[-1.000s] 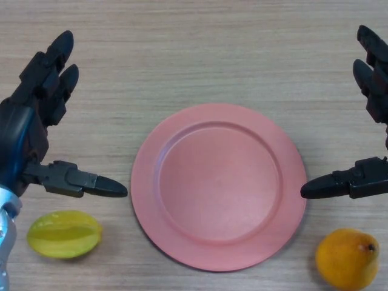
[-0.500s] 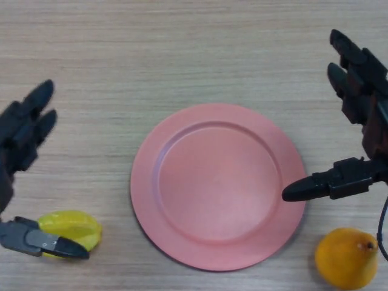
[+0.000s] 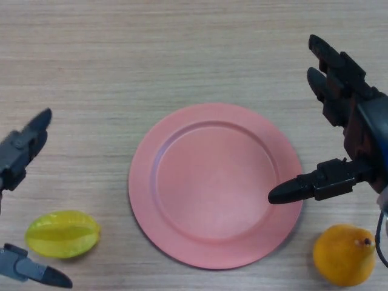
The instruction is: Pick up the yellow starfruit and place it on the plate
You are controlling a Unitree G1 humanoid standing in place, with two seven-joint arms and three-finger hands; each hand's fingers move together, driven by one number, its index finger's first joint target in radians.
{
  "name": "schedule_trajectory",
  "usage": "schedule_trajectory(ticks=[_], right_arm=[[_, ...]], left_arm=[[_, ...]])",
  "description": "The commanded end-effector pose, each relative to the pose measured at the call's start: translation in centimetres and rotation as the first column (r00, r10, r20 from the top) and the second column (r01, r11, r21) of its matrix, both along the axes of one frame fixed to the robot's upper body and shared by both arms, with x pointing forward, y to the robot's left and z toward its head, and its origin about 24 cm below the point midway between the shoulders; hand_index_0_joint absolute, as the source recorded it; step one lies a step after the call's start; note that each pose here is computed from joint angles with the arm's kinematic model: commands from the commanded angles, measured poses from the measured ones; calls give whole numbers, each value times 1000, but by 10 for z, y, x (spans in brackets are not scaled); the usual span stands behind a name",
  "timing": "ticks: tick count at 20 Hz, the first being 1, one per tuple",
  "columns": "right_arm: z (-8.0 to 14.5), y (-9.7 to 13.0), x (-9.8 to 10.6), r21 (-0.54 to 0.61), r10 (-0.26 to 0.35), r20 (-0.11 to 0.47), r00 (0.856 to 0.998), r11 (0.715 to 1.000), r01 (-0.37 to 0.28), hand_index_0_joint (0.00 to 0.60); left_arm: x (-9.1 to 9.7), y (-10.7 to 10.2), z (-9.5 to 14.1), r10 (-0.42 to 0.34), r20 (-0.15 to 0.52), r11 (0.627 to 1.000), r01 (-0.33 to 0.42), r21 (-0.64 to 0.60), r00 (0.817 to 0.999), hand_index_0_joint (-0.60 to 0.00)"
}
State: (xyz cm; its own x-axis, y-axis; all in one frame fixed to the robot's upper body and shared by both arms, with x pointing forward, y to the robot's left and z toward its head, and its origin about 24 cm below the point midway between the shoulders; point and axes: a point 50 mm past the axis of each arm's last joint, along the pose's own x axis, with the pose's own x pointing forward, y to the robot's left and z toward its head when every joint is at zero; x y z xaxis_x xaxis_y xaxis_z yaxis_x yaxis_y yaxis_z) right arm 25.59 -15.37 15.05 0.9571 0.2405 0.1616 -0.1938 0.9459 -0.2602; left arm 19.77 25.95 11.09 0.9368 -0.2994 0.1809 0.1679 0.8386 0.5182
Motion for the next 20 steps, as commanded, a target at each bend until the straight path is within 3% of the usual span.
schedule_trajectory(ticks=[1, 7, 13, 16, 17, 20], right_arm=[[31, -4, -8, 19, 20, 201, 979, 1000, -24, 0], [35, -9, -10, 41, -1, 213, 977, 999, -8, 0], [37, -13, -12, 36, -16, 225, 974, 999, 8, 0], [37, -13, -14, 32, -16, 230, 973, 999, 9, 0], [38, -13, -14, 32, -16, 234, 972, 999, 9, 0], [38, -14, -15, 30, -21, 238, 971, 999, 14, 0]], left_arm=[[-10, 15, 19, 0, 139, 981, -27, 190, 990, 0], [-7, 24, -7, 15, 54, 960, -29, 279, 998, 0], [-1, 21, -25, 75, 7, 925, -72, 372, 997, 0], [1, 20, -30, 103, 23, 918, -104, 384, 994, 0], [3, 21, -29, 133, 83, 910, -155, 384, 988, -50], [5, 22, -30, 173, 133, 909, -210, 361, 976, -400]])
